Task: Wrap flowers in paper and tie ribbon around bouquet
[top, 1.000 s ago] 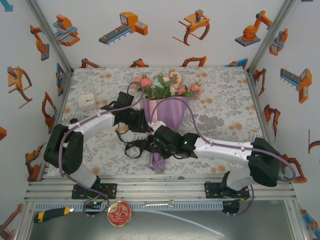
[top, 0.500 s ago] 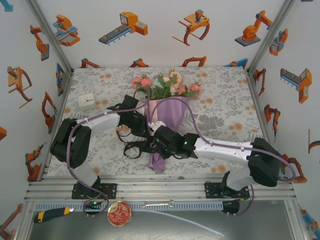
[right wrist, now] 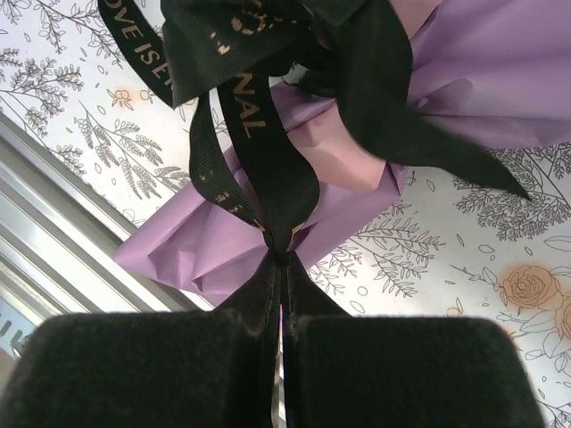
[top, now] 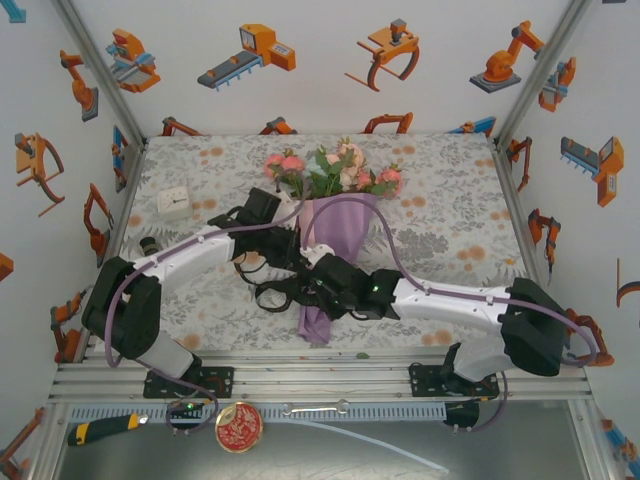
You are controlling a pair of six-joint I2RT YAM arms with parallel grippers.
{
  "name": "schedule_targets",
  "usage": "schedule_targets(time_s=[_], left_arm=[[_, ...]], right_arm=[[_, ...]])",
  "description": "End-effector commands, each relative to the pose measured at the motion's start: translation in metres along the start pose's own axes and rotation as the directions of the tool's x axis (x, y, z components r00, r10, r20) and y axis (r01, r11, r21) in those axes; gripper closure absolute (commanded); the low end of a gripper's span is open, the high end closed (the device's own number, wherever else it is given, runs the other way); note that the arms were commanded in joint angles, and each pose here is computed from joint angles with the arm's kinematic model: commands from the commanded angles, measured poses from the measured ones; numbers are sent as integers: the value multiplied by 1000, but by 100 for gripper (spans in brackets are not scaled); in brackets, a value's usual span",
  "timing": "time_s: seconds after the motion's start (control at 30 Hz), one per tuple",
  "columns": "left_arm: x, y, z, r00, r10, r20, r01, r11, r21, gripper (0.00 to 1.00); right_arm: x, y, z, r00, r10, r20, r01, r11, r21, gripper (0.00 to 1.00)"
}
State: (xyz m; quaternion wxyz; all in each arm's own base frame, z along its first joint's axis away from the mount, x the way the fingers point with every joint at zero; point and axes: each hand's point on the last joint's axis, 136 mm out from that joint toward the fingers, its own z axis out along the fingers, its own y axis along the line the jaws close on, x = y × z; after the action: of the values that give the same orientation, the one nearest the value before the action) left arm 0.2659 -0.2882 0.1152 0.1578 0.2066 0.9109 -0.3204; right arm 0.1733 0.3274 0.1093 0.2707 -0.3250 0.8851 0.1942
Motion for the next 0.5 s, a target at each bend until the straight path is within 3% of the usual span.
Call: schedule_targets(time_s=[0.0, 0.07, 0.23, 0.37, 0.47], left_arm=[[2, 8, -2, 998, 56, -13, -56, 996, -70, 81], [3, 12, -1, 998, 56, -16, -57, 995, -85, 75], [9, 24, 2, 998, 43, -39, -48, 989, -140, 74], [8, 20, 2, 998, 42, -41, -47, 992, -119, 97], [0, 10, -4, 999, 48, -10, -49, 995, -88, 100]], right_arm=[[-1, 0, -5, 1000, 6, 20, -6, 1000, -2, 100], [-1, -1, -5, 1000, 11, 21, -11, 1000, -1, 100], [-1, -1, -6, 1000, 8, 22, -8, 1000, 1, 100], [-2, -4, -8, 1000, 6, 24, -7, 1000, 17, 100], [-8, -5, -13, 999, 2, 45, -4, 1000, 24, 100]])
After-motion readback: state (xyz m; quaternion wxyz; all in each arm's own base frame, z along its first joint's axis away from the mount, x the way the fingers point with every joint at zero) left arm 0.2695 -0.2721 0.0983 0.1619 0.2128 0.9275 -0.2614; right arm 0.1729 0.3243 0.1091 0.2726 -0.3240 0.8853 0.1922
